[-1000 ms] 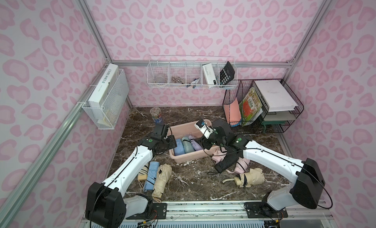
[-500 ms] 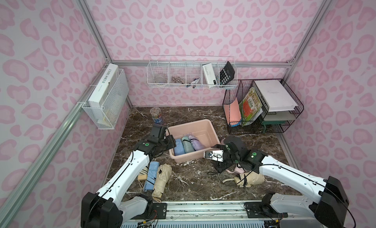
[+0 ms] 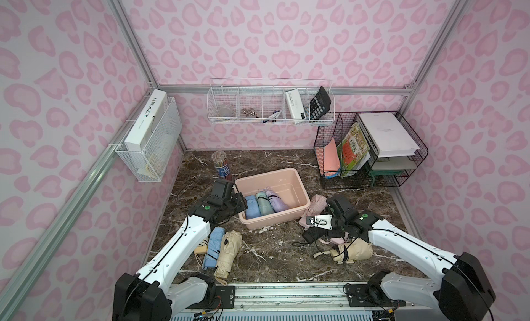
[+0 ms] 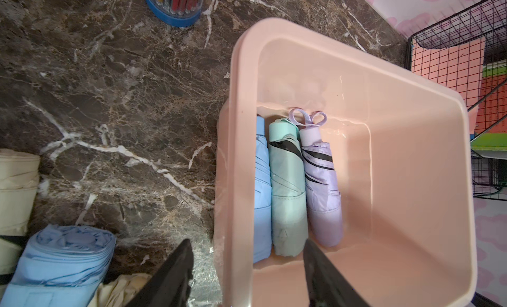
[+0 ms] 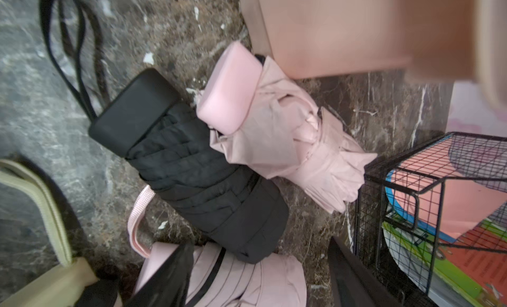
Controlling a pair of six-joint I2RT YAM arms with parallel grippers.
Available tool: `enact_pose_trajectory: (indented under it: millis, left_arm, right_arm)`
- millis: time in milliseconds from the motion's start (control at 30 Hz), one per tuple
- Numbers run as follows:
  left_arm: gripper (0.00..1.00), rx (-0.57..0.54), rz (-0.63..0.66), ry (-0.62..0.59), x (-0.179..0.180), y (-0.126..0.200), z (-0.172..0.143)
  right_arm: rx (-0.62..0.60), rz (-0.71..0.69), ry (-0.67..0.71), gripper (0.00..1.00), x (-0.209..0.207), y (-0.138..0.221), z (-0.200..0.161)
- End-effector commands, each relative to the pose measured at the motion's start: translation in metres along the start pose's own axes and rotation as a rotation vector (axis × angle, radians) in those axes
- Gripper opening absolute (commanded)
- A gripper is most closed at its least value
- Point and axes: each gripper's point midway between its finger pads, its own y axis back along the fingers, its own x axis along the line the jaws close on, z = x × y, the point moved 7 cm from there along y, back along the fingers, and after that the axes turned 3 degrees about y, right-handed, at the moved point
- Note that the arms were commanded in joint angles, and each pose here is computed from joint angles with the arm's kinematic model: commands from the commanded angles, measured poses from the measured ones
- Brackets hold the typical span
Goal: Put the umbrella into the storage box
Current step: Pick up the umbrella from the center of the board.
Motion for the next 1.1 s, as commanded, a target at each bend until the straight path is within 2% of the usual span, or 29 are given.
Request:
enact_pose_trajectory:
  millis: [0, 300, 467, 733, 933, 1067]
  left_arm:
    - [0.63, -0.022, -0.004, -0.004, -0.004, -0.001, 0.006]
    - [0.51, -0.008, 0.013, -0.011, -0.004, -0.01, 0.006]
    - [0.43, 0.001, 0.012, -0.016, -0.005, -0.014, 0.006]
    - [0.32, 0.002, 0.02, -0.029, -0.005, -0.016, 0.007]
    - [0.27, -0.001, 0.019, -0.029, -0.005, -0.018, 0.007]
    - [0.26, 0.005, 0.012, -0.029, -0.006, -0.02, 0.008]
  right_arm:
    - [0.032, 0.007, 0.005, 0.7, -0.002, -0.006, -0.011]
    - [0.073, 0.081, 0.004, 0.69, -0.006, -0.031, -0.024]
    - [0.06, 0.128, 0.013, 0.66, -0.002, -0.041, -0.017]
    - [0.011, 0.233, 0.049, 0.61, 0.028, -0.044, 0.001]
    - [-0.084, 0.297, 0.079, 0.59, 0.053, -0.032, 0.024]
    - [-0.177, 0.349, 0.092, 0.63, 0.064, -0.02, 0.046]
